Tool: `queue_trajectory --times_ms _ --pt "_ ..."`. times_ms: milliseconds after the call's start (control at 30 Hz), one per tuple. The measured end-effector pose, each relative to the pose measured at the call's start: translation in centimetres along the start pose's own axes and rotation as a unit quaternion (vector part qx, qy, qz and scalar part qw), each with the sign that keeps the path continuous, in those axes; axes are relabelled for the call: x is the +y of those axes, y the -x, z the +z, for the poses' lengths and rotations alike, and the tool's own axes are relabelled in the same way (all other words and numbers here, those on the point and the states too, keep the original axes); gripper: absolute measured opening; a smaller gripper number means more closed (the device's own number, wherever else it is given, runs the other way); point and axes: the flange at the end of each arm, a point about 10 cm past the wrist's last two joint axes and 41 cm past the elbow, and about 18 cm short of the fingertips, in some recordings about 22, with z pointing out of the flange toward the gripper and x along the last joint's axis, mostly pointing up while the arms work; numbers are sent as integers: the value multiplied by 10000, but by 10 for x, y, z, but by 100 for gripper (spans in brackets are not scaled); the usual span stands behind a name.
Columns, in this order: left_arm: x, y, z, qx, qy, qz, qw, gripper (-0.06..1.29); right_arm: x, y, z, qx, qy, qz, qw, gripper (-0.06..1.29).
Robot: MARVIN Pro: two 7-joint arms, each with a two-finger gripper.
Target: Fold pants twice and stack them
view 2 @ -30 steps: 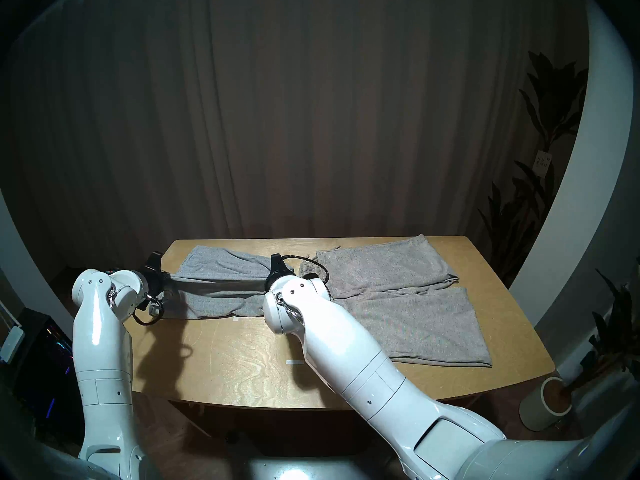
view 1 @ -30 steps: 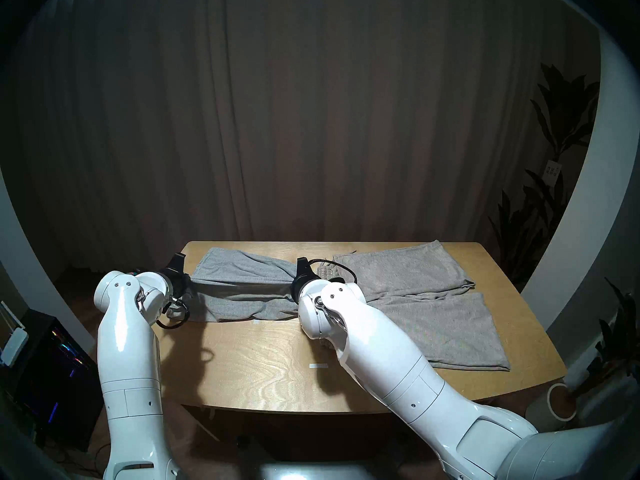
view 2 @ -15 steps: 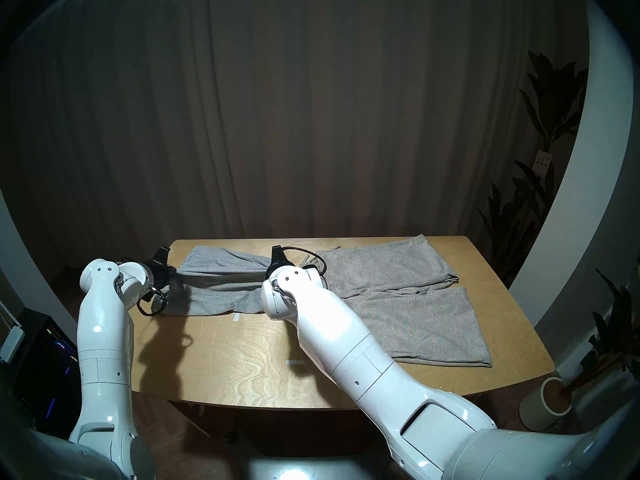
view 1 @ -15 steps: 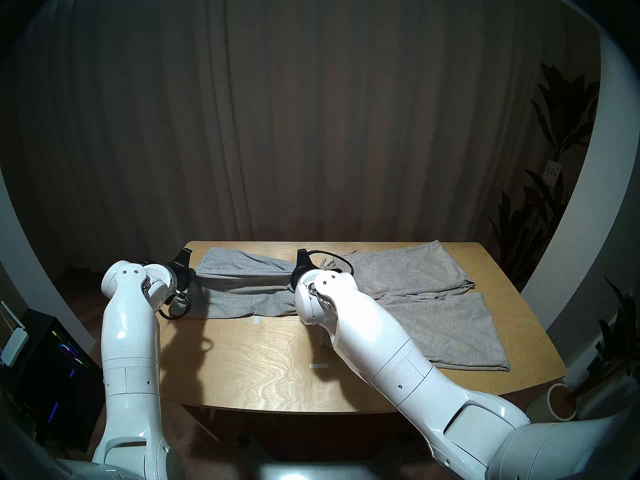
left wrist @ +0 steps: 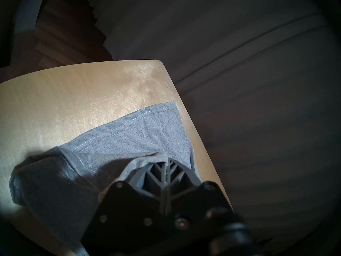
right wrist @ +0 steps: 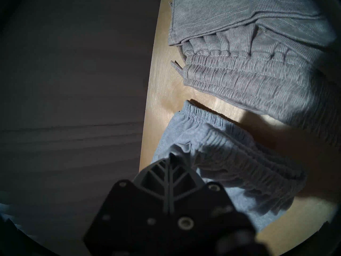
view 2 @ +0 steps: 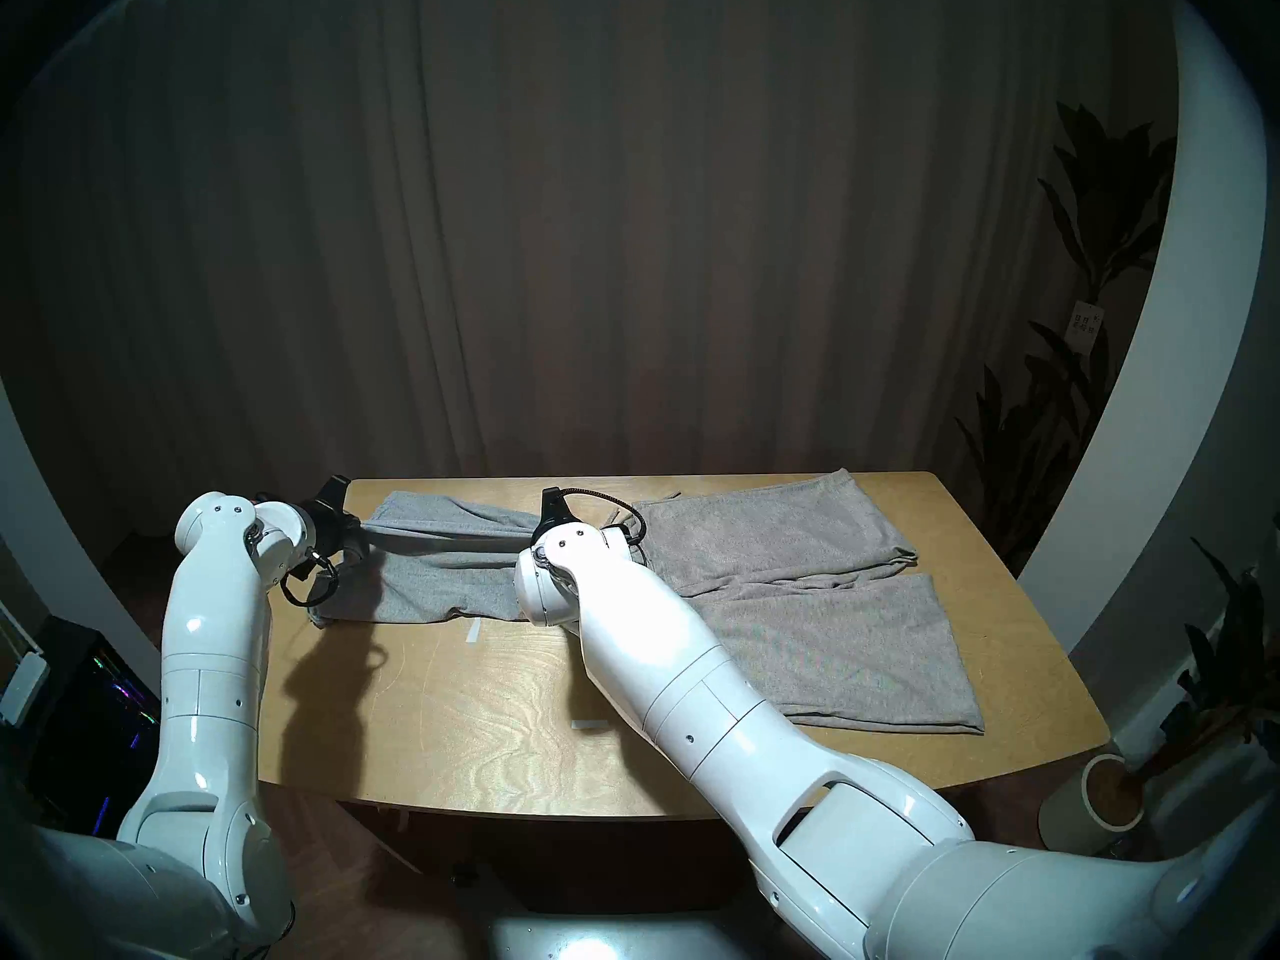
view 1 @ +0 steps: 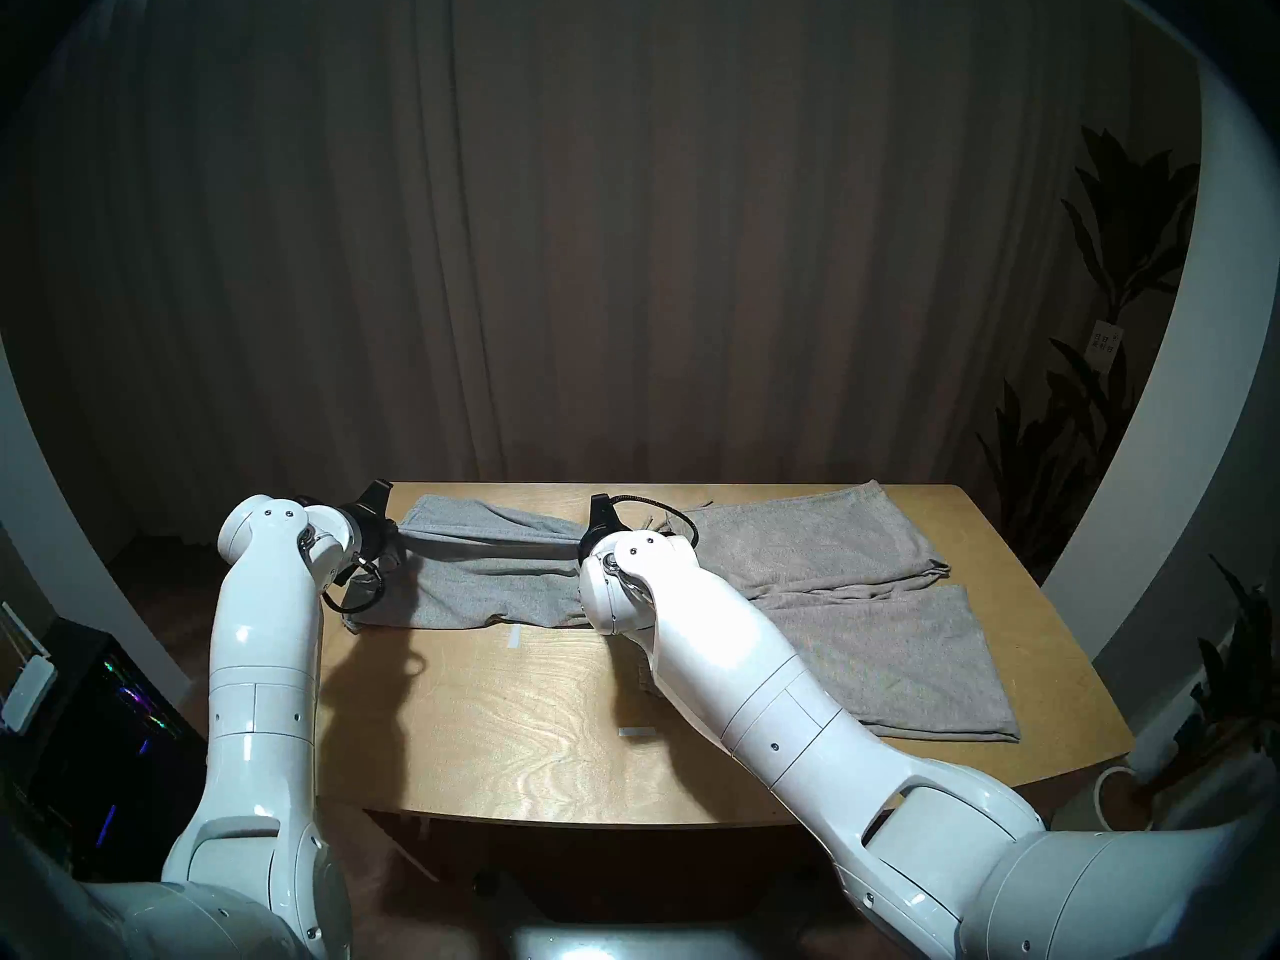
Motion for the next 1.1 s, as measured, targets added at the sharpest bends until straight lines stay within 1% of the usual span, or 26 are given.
queue_trajectory --times_ms 600,1100 --pt "20 -12 31 -32 -9 295 9996 -3 -22 -2 24 207 7 71 9998 -3" --pt "30 -19 51 11 -11 430 9991 -3 -26 -3 40 346 40 28 9994 -3"
